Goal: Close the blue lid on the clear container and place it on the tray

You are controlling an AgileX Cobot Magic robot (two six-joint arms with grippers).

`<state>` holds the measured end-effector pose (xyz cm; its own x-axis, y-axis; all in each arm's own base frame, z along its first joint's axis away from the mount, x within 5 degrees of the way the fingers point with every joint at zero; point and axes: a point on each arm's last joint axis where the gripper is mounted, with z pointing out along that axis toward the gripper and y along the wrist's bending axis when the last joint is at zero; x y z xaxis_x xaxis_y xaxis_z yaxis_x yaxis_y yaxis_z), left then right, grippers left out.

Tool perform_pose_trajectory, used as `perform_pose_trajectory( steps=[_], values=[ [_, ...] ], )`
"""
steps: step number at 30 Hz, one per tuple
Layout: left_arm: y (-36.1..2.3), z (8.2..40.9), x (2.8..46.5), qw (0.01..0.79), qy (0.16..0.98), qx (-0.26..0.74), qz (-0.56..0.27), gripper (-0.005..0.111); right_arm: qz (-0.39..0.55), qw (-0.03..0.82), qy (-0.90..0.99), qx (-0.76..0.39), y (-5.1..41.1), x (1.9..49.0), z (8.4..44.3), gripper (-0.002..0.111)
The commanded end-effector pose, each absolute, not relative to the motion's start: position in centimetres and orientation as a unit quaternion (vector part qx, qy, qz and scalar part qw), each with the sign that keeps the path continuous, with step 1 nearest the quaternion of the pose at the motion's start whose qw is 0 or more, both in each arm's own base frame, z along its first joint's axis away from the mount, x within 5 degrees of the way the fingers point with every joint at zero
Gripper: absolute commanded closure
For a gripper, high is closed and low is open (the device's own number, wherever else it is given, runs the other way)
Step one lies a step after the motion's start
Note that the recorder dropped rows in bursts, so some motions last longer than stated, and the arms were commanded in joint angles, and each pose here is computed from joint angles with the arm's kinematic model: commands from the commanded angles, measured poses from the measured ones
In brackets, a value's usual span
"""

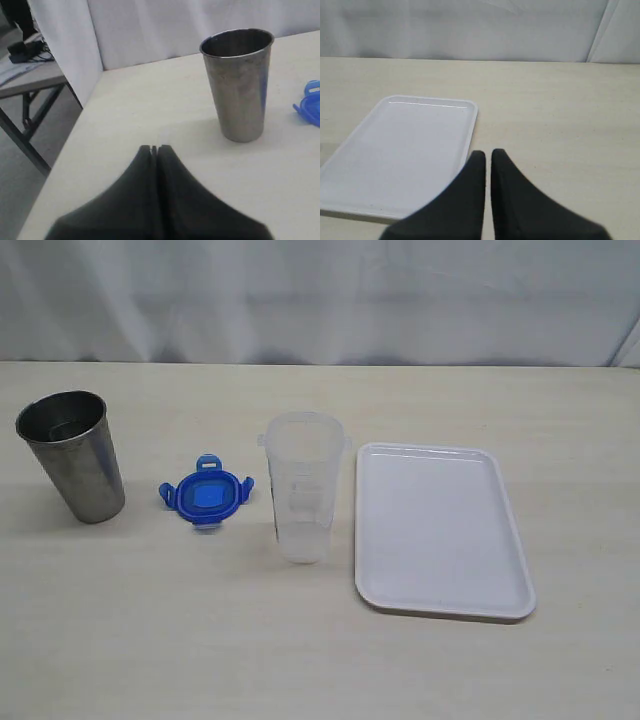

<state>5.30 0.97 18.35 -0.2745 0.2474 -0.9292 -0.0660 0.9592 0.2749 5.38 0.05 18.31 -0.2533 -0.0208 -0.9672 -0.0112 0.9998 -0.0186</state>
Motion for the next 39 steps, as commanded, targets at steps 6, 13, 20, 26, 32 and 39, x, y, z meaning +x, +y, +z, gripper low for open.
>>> perform_pose_trajectory(
  steps=[6, 13, 20, 26, 32, 39],
  values=[
    [0.5, 20.9, 5.6, 0.714, 0.693, 0.032, 0.094, 0.107, 0.0, 0.611, 0.791, -0.007, 0.1, 5.4, 18.2, 0.104],
    [0.5, 23.7, 5.1, 0.818, 0.573, -0.016, 0.047, 0.107, 0.0, 0.611, 0.791, -0.007, 0.1, 5.4, 18.2, 0.104],
    [0.4, 25.3, 4.3, 0.868, 0.474, -0.102, -0.111, 0.107, 0.0, 0.611, 0.791, -0.007, 0.1, 5.4, 18.2, 0.104],
    [-0.2, 26.2, 3.7, 0.893, 0.435, -0.057, -0.105, 0.106, 0.0, 0.611, 0.791, -0.007, 0.1, 5.4, 18.2, 0.104],
    [-0.3, 29.0, 6.0, 0.879, 0.465, -0.038, -0.097, 0.033, 0.0, 0.611, 0.791, -0.007, 0.1, 5.4, 18.2, 0.104],
    [-0.8, 27.1, 11.6, 0.804, 0.587, 0.006, -0.094, 0.01, 0.0, 0.611, 0.791, -0.007, 0.1, 5.4, 18.2, 0.104]
  ],
)
